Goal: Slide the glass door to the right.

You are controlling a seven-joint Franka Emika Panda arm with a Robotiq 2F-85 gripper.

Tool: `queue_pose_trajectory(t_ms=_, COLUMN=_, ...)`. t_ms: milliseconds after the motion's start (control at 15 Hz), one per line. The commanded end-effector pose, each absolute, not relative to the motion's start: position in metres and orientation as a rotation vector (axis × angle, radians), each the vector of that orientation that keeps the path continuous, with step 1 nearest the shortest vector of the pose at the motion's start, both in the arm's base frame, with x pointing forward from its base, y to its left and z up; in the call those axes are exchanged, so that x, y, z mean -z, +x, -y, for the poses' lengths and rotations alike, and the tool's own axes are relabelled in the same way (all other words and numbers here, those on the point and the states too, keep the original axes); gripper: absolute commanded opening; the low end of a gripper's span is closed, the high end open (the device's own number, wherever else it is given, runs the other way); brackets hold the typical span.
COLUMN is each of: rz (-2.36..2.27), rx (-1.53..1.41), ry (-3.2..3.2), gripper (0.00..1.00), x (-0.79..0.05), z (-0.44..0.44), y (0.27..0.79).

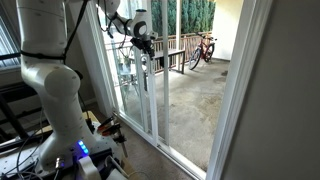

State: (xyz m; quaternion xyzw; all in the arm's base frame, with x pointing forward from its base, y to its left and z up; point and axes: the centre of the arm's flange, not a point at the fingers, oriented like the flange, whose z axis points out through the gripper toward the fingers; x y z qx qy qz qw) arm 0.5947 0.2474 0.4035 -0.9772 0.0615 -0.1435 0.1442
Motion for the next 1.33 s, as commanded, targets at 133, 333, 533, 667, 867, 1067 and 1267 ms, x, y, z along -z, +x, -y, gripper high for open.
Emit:
queue_pose_trajectory(t_ms=133, rz=-0.317, rx=0.299, ry=-2.922, gripper=1.00, x=-0.385, z=-0.163, y=0.592)
queue_pose_trajectory(t_ms=333, rz=-0.328, rx=0.274, ry=-2.949, gripper=1.00, x=-0.377, z=-0.162, y=0.600)
queue_pose_trajectory(t_ms=533, rz=-0.332, rx=0.261, ry=-2.970, gripper=1.00, x=-0.365, z=-0.148, y=0.605)
queue_pose_trajectory(t_ms=667, rz=-0.348, rx=0.251, ry=-2.959, gripper=1.00, x=-0.358, z=-0.136, y=0.608)
queue_pose_trajectory(t_ms=867, rz=-0.380, rx=0.242, ry=-2.955, gripper=1.00, x=-0.354, z=-0.121, y=0.608)
queue_pose_trajectory(t_ms=1067, rz=-0.386, rx=0.224, ry=-2.936, gripper=1.00, x=-0.360, z=-0.098, y=0.605)
queue_pose_trajectory(t_ms=1267, rz=-0.372, rx=0.208, ry=-2.913, gripper=1.00, x=-0.372, z=-0.079, y=0.597)
